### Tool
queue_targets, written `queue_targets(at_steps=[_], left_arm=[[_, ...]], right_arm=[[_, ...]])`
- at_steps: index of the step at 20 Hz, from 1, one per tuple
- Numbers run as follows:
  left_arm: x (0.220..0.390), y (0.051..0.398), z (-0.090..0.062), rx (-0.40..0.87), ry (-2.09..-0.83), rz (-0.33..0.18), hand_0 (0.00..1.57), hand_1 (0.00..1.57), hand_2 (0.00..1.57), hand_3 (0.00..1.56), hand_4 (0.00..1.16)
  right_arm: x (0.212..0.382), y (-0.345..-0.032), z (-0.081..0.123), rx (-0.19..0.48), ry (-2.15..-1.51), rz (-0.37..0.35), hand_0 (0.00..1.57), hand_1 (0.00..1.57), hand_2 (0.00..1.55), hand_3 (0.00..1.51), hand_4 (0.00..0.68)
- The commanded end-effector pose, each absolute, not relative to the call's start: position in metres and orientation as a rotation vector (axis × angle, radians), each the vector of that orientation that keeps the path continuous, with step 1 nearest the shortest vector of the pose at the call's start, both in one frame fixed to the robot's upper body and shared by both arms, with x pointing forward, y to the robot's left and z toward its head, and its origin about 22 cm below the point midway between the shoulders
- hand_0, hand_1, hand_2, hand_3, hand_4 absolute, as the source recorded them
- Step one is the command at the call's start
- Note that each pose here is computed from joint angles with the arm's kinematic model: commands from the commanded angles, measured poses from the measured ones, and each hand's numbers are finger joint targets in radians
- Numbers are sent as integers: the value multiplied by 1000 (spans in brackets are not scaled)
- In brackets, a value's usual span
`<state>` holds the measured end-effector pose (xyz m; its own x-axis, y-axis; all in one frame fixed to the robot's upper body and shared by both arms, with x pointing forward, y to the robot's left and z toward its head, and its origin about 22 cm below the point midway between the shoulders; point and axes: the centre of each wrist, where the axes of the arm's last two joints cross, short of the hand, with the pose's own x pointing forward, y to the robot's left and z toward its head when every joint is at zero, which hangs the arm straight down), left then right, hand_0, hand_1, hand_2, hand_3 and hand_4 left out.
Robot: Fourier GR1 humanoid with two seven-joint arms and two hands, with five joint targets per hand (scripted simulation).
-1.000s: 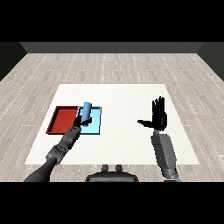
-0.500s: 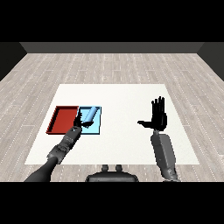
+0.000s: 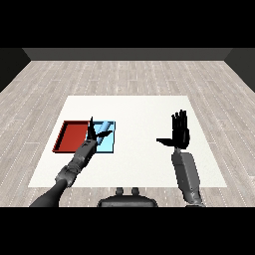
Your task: Pick the blue can and put it in the blue box
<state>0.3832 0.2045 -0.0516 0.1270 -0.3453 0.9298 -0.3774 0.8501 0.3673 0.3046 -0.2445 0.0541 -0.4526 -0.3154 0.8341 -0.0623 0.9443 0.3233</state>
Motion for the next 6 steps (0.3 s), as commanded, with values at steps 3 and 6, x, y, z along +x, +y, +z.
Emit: queue_targets(at_steps=[3, 6], left_arm=[[391, 183, -22, 271, -1877, 63, 0, 0, 0, 0, 0], [375, 191, -28, 140, -1958, 58, 0, 0, 0, 0, 0]], right_arm=[[296, -249, 48, 261, -1993, -237, 0, 0, 0, 0, 0], [285, -243, 28, 258, -1971, -200, 0, 0, 0, 0, 0]])
